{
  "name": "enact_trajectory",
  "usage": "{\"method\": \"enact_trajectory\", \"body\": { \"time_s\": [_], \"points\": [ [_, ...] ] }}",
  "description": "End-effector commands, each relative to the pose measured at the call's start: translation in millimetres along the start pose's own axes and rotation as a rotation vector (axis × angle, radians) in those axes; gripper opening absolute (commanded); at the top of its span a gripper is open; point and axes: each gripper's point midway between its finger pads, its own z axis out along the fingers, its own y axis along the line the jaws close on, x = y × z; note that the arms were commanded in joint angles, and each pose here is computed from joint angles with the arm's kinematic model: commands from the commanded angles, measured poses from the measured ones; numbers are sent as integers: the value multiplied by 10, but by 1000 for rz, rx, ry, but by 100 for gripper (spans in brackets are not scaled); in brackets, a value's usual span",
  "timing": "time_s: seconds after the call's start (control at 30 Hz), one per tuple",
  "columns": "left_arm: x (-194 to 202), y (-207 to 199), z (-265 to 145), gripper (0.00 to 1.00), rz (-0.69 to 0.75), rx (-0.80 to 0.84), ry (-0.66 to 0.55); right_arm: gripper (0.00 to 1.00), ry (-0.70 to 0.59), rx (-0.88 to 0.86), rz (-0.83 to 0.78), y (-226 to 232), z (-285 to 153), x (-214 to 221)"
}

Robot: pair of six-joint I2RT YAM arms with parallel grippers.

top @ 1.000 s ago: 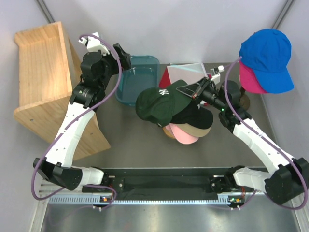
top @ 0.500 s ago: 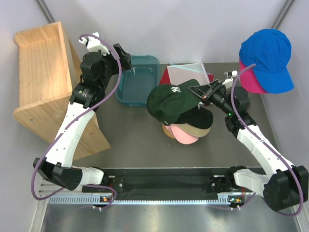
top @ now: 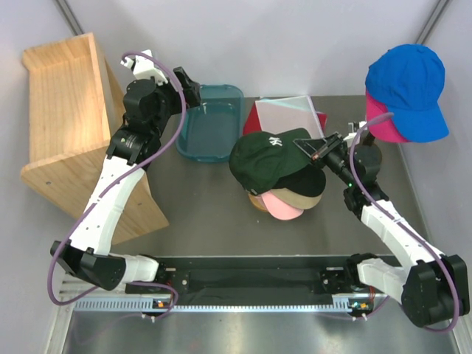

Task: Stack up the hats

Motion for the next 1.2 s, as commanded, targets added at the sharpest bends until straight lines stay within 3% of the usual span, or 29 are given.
{"method": "enact_trajectory", "body": {
  "time_s": [0.0,1.17],
  "points": [
    [-169,-27,-7,99,4,8,-44,0,-78,-4,-31,-18,-51,-140],
    [67,63,270,99,18,-29,23,0,-92,582,34,-1809,-845,228]
  ]
}}
